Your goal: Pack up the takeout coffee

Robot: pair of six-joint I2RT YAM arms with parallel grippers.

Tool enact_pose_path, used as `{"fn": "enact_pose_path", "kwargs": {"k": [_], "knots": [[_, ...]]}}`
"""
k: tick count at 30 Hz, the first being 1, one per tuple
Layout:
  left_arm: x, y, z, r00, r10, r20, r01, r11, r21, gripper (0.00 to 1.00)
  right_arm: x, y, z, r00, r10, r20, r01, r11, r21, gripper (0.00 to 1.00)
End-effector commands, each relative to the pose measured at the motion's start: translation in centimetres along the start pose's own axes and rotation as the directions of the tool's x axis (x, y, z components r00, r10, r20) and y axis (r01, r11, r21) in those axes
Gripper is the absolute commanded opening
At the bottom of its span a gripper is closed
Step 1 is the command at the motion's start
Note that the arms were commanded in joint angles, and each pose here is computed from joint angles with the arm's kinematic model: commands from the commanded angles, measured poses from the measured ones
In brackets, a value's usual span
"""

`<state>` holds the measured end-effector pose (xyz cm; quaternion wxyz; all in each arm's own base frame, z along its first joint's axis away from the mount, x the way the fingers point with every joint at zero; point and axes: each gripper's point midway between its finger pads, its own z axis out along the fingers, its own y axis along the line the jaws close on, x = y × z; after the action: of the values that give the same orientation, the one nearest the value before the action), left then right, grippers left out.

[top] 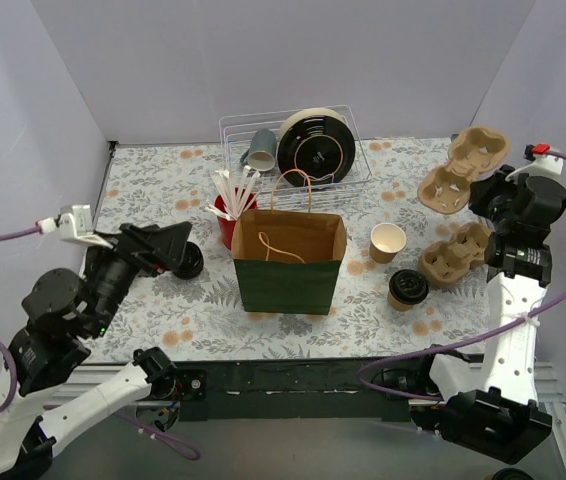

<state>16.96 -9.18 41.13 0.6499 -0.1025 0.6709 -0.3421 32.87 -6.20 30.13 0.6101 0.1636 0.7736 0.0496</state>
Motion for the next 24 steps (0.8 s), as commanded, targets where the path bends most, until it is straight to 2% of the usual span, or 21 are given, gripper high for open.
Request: {"fn": "enact_pose_path", "kwargs": {"k": [1, 2, 4, 7, 9, 13, 17, 20, 24], "knots": [[2.4, -2.6, 3.5, 0.979, 0.118, -0.166, -0.117, 0.993, 0.017, 0.93, -7.4, 7.8, -4.6, 0.984, -0.007, 0.18, 0.064, 0.947, -0.314, 0.01], [1.6, -3.7, 3.8, 0.978, 0.118, -0.173, -0.114, 0.993, 0.032, 0.91, -7.8, 9.0, -5.4, 0.984, 0.03, 0.177, 0.036, 0.933, -0.358, 0.01], [2.9, -4.7, 5.7, 0.963, 0.141, -0.231, -0.137, 0.99, 0.037, 0.88, -9.1, 11.5, -7.7, 0.975, 0.055, 0.215, 0.051, 0.888, -0.458, 0.01], [2.5, -7.7, 7.4, 0.96, 0.145, -0.238, -0.12, 0.986, 0.117, 0.83, -10.2, 14.3, -10.8, 0.967, 0.109, 0.229, 0.04, 0.824, -0.565, 0.01], [2.3, -10.7, 8.0, 0.957, 0.163, -0.238, -0.106, 0.965, 0.238, 0.81, -10.7, 15.5, -12.6, 0.964, 0.143, 0.224, 0.026, 0.79, -0.613, 0.01], [3.6, -14.9, 9.8, 0.939, 0.193, -0.284, -0.07, 0.917, 0.393, 0.76, -11.4, 16.8, -15.3, 0.958, 0.18, 0.222, 0.018, 0.738, -0.674, 0.01], [6.0, -18.4, 12.3, 0.925, 0.209, -0.317, -0.018, 0.858, 0.513, 0.72, -11.5, 17.1, -16.3, 0.954, 0.205, 0.217, 0.001, 0.725, -0.689, 0.01], [6.8, -19.7, 14.1, 0.923, 0.209, -0.323, -0.005, 0.846, 0.533, 0.67, -11.0, 17.0, -16.4, 0.953, 0.223, 0.203, -0.019, 0.718, -0.696, 0.01], [10.2, -20.9, 17.0, 0.904, 0.24, -0.355, 0.004, 0.825, 0.566, 0.63, -9.8, 16.7, -16.1, 0.956, 0.227, 0.188, -0.035, 0.721, -0.692, 0.01]]}}
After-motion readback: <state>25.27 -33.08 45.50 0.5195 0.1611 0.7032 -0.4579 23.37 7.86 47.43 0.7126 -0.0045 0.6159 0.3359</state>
